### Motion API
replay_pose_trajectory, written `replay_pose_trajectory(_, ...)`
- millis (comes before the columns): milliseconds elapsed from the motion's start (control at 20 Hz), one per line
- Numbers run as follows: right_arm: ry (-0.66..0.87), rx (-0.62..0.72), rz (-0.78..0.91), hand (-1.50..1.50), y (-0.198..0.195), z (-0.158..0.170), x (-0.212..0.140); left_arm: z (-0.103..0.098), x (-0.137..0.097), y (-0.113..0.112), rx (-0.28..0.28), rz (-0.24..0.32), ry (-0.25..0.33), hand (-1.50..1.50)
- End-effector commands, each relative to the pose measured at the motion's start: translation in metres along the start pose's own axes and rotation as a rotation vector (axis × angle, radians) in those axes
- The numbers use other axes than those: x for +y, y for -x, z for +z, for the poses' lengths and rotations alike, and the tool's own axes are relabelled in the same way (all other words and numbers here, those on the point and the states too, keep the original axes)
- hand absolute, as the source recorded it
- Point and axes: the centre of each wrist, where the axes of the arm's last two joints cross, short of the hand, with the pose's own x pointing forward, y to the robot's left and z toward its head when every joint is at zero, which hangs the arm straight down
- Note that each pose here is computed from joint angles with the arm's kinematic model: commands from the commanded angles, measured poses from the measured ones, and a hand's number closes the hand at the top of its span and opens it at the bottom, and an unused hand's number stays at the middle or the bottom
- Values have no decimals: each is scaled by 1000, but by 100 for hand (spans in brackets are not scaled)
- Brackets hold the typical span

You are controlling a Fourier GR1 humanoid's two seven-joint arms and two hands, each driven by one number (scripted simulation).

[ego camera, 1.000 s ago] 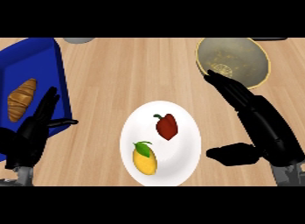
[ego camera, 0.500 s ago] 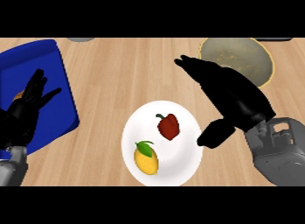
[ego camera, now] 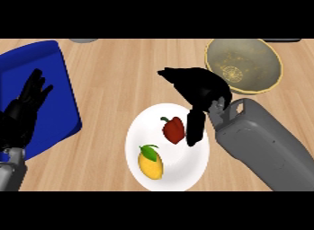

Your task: Pick the bell pepper from the plate and place it in the bowl

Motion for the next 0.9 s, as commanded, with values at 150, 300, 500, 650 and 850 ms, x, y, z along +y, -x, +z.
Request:
replay_pose_trajectory(150,-233,69,98,-150,5,-25,18,-5,15,-7,-12,6,-10,0)
replay_pose_trajectory(300,-246,116,135,-150,-18,-43,33,-4,0,9,-10,2,-22,0)
replay_pose_trajectory(500,-164,86,192,-150,-3,-24,44,7,18,-3,8,-3,-11,0)
replay_pose_trajectory(650,-58,50,226,-150,2,-32,46,1,1,6,7,-10,-5,0)
replay_pose_trajectory(850,-49,71,235,-150,-4,-41,61,7,11,1,0,3,-12,0)
